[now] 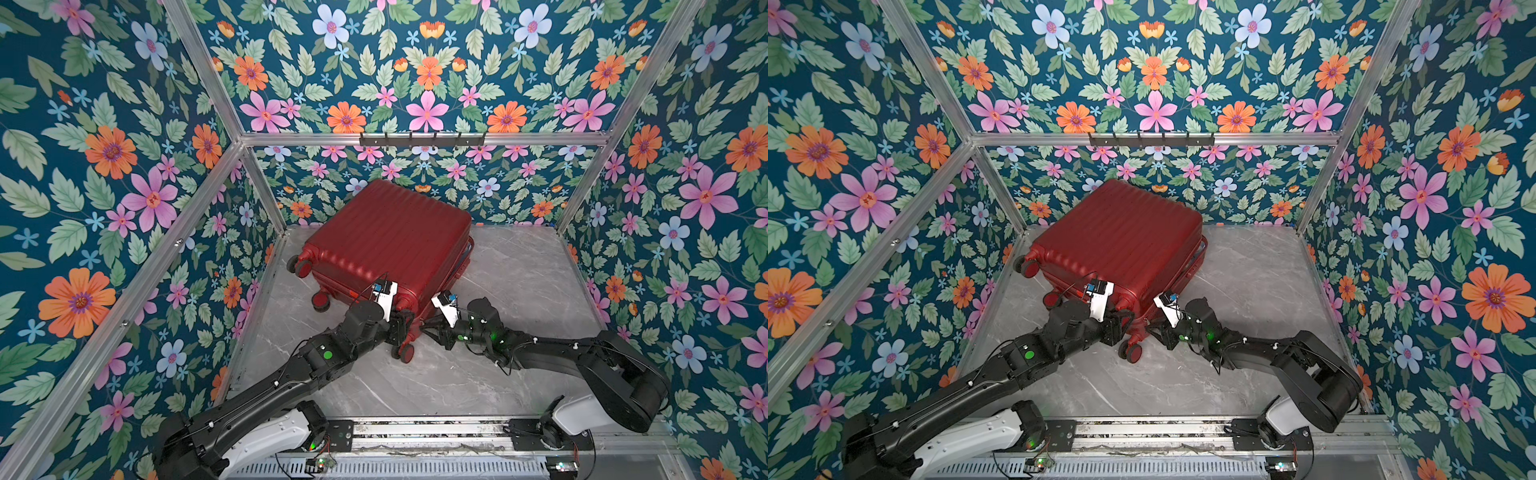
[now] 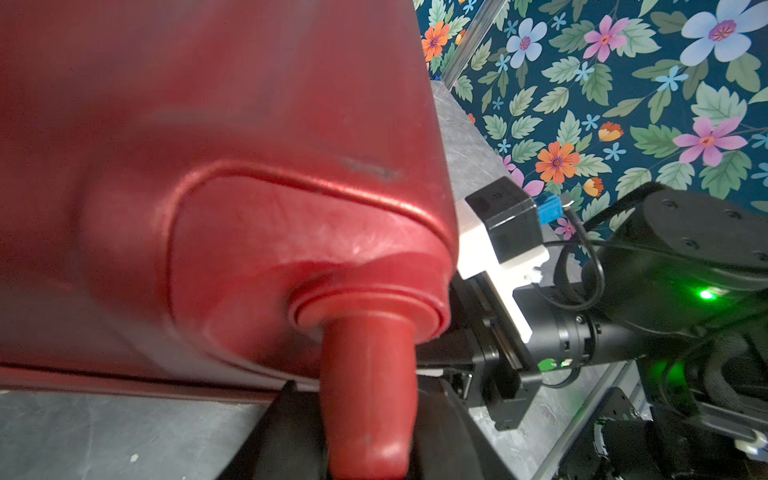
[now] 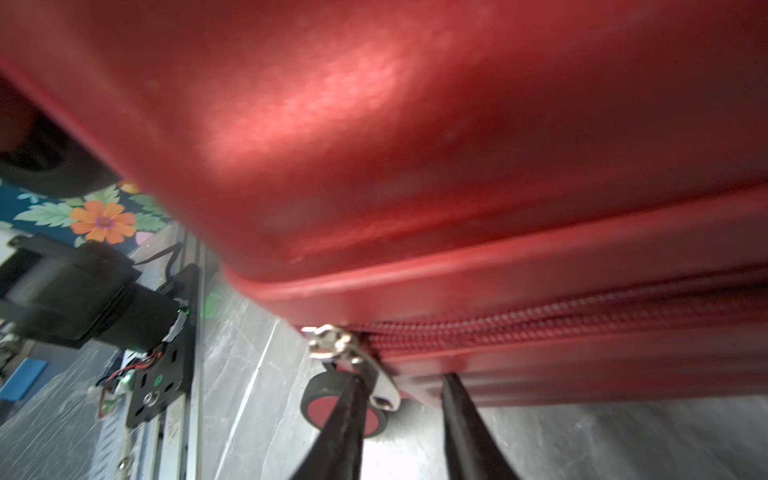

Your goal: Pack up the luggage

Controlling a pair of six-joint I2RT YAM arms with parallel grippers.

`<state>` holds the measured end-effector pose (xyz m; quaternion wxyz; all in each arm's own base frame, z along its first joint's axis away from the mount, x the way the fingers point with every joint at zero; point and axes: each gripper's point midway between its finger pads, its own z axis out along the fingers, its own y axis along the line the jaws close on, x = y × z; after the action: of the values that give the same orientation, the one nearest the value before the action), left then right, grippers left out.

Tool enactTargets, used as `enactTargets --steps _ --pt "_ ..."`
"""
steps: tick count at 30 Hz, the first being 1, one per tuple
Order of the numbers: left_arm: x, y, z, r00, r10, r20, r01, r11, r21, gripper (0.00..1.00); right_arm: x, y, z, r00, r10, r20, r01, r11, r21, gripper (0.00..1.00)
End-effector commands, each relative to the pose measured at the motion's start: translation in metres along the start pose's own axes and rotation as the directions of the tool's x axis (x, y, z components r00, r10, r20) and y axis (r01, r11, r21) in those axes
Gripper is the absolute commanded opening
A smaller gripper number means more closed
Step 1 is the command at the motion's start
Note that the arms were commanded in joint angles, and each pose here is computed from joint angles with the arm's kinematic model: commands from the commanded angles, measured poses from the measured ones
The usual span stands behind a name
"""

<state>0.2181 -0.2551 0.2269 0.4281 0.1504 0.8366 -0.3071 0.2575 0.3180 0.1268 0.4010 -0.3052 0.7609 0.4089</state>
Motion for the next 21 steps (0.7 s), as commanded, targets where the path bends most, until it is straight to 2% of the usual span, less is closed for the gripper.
enactTargets --steps 1,11,21 --pt "-0.025 -0.018 -0.004 0.996 -0.016 0.084 0.010 0.997 0.075 0.00 -0.036 0.014 -0.001 0.991 -0.045 0.124 0.051 0.997 -0.050 0.23" --pt "-0.025 -0.018 -0.003 0.996 -0.019 0.086 0.013 0.997 0.072 0.00 -0.042 0.023 -0.010 0.990 -0.041 0.135 0.051 0.996 -0.072 0.09" --pt "-0.025 -0.019 -0.001 0.996 -0.021 0.084 0.014 0.997 0.076 0.00 -0.047 0.023 -0.013 0.989 -0.030 0.145 0.039 0.997 -0.061 0.16"
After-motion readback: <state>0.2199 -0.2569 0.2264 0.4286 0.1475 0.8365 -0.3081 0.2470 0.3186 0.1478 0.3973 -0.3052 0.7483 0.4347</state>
